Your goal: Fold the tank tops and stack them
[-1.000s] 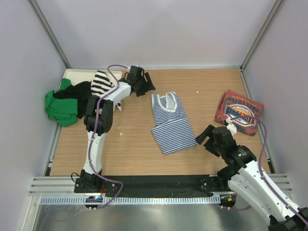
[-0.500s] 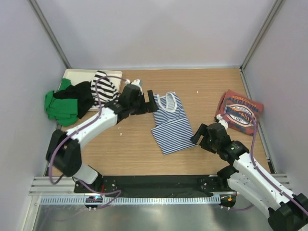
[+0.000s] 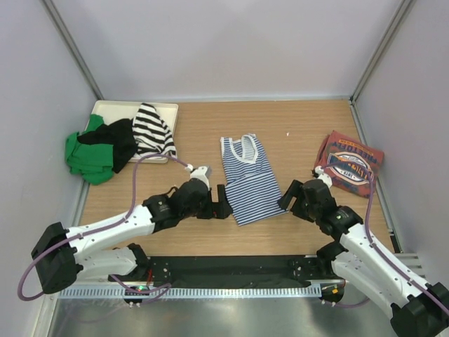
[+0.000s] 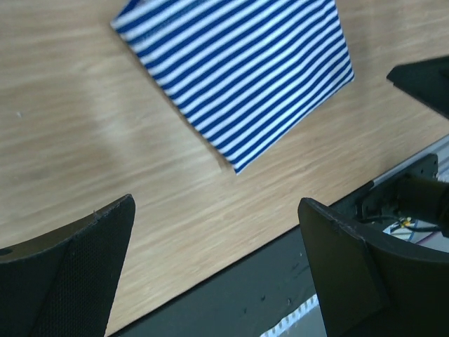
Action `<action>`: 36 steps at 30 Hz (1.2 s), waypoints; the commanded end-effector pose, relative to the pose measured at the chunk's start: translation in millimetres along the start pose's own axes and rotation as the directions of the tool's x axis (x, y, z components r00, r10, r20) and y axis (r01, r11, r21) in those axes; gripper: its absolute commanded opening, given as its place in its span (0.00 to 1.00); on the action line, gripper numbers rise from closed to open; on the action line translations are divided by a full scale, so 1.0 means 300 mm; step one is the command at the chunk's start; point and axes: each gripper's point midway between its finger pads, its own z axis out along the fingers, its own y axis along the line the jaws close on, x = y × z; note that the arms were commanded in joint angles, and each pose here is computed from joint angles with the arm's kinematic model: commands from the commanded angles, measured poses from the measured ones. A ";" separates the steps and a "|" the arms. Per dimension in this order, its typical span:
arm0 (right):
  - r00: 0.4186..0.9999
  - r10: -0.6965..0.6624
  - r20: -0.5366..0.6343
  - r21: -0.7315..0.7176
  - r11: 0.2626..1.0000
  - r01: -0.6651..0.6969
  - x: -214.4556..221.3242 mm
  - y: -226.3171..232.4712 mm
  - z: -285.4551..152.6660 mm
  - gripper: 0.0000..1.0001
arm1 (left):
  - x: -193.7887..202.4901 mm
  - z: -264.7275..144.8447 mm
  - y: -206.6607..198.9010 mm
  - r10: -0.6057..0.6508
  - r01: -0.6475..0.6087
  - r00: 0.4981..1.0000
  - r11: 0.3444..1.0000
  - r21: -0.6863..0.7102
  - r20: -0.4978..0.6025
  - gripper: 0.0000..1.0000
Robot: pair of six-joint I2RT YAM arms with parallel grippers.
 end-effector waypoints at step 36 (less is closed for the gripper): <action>0.986 -0.007 -0.169 0.051 0.999 0.016 0.170 -0.063 0.164 0.14 | 0.219 0.160 -0.063 -0.064 0.064 0.998 0.998 -0.014 -0.011 0.57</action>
